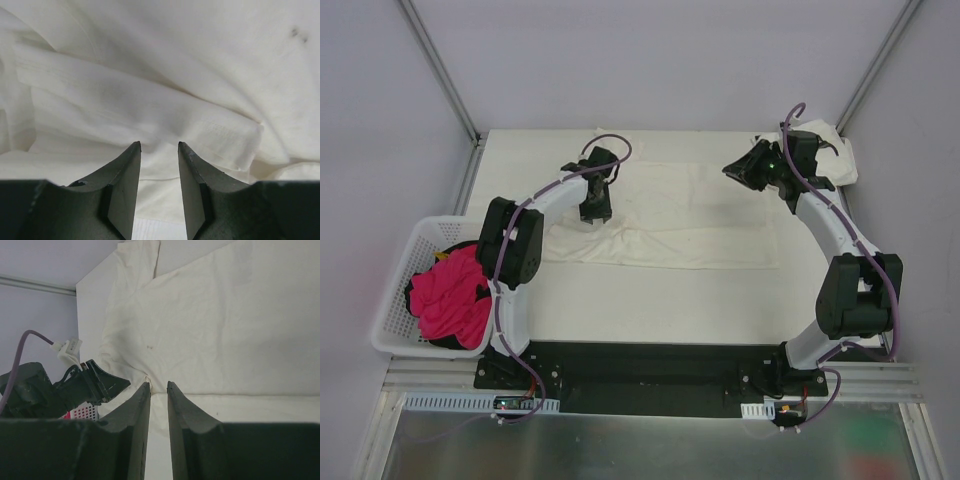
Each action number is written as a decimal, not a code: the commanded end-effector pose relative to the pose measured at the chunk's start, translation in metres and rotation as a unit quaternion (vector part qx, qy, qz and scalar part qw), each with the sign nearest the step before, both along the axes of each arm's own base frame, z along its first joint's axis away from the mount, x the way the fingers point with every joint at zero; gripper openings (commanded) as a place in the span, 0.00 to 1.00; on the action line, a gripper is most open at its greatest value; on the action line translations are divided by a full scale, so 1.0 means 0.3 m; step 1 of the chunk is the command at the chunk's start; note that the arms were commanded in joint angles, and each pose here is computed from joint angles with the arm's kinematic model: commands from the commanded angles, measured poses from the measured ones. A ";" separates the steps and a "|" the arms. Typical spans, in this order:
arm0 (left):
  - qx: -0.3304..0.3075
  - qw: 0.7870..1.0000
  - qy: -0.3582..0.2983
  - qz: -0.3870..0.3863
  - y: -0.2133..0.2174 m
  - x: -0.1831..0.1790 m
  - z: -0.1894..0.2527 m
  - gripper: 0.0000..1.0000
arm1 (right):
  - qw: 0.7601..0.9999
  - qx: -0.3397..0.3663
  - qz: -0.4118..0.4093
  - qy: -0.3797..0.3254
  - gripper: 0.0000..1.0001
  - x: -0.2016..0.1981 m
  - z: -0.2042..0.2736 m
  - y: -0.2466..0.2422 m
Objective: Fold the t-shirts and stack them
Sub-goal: Fold the flattened tshirt in 1/3 of the way
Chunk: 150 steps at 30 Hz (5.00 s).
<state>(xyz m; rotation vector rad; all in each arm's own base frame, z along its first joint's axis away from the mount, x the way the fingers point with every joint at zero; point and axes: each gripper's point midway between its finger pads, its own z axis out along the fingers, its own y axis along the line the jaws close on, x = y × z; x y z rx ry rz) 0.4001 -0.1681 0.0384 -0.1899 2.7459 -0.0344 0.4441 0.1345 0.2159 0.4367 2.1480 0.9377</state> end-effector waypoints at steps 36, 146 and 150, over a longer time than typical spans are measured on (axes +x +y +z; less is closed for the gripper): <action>-0.025 0.989 -0.056 -0.131 -0.244 -0.068 0.079 0.33 | 0.989 -0.054 0.130 0.038 0.27 -0.130 -0.142 0.328; 0.167 0.983 -0.054 -0.049 0.022 -0.080 -0.012 0.33 | 0.992 -0.052 0.091 0.066 0.27 -0.141 -0.215 0.209; 0.172 0.982 -0.064 -0.053 0.017 -0.047 0.000 0.33 | 0.992 -0.051 0.091 0.066 0.26 -0.140 -0.217 0.208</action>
